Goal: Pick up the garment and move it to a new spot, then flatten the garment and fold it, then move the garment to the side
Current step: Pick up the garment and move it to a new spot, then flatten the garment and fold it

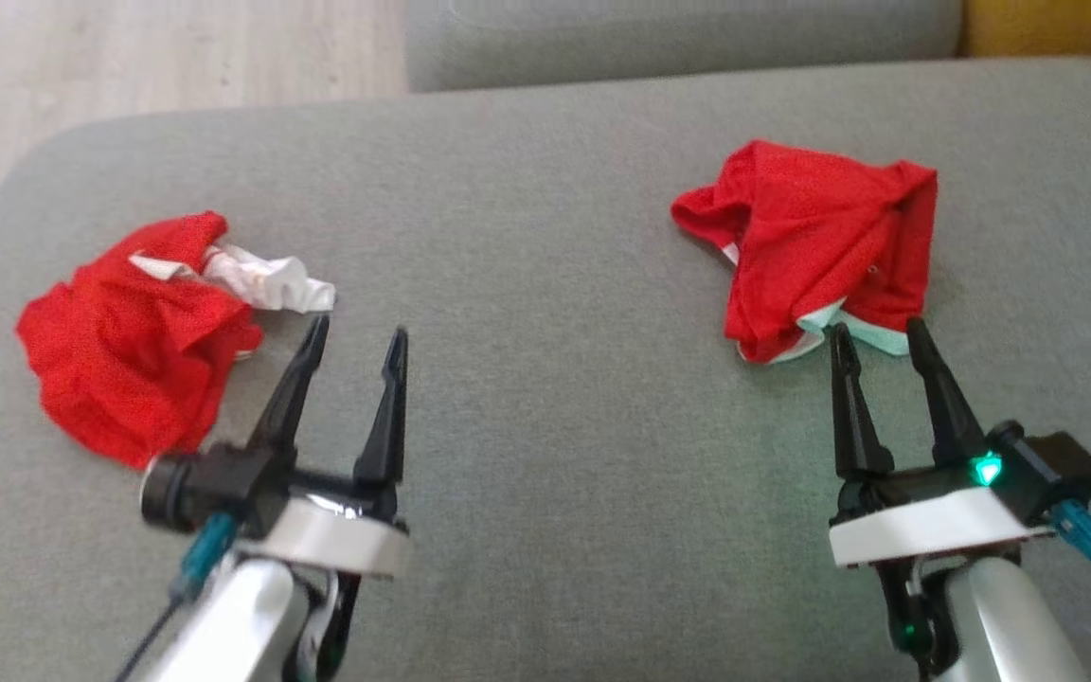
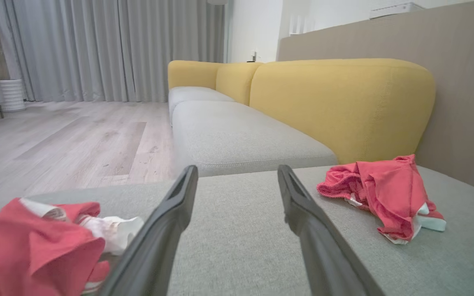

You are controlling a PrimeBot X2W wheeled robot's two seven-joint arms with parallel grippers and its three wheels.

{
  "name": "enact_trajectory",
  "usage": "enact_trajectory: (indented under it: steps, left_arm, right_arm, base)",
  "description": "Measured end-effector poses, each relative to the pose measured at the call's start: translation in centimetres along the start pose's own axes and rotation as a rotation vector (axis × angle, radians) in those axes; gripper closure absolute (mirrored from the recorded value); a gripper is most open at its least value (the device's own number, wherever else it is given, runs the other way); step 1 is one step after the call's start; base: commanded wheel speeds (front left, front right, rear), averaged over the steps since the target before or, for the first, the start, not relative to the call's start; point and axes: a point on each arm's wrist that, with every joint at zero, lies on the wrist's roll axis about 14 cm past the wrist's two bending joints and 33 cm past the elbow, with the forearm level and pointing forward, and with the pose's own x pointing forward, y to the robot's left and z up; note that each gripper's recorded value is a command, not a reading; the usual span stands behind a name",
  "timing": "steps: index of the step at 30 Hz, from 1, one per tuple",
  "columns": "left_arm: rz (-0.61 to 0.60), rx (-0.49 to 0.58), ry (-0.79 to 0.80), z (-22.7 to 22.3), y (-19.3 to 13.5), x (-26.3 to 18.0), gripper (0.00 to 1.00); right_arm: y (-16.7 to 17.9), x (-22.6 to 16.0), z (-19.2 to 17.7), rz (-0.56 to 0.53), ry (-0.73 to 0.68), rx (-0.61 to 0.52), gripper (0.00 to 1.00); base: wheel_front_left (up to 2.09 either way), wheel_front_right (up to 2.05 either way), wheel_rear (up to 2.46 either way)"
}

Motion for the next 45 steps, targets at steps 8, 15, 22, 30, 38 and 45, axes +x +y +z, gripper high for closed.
enact_trajectory:
  steps: [8,15,22,30,38,45]
  left_arm:
    - [0.065,-0.017,-0.025,0.2,0.5,-1.9,0.00]
    - [0.066,-0.017,-0.032,0.1,0.5,-1.9,0.00]
    - [0.054,-0.026,-0.041,0.1,0.1,-1.7,0.00]
    - [0.070,-0.064,-0.007,-1.5,0.6,-1.4,0.00]
    - [0.101,-0.089,0.028,-3.0,1.8,-0.9,0.00]
    - [0.146,-0.083,0.037,-3.5,3.6,-0.7,0.00]
  right_arm:
    - [0.4,-0.5,-0.5,0.009,0.015,0.003,0.00]
    - [0.5,-0.6,-0.6,0.012,0.021,-0.004,0.00]
    - [0.2,-0.7,-0.6,0.004,0.021,-0.006,0.00]
    - [-0.2,0.9,-5.7,0.031,0.185,-0.115,0.00]
    - [-0.5,4.8,-10.0,0.060,0.356,-0.191,0.00]
    - [-0.6,5.8,-14.0,0.083,0.489,-0.232,0.00]
  base:
    - [0.00,0.00,0.00]
    - [0.00,0.00,0.00]
    - [0.00,0.00,0.00]
    - [0.00,0.00,0.00]
    - [0.00,0.00,0.00]
    - [0.00,0.00,0.00]
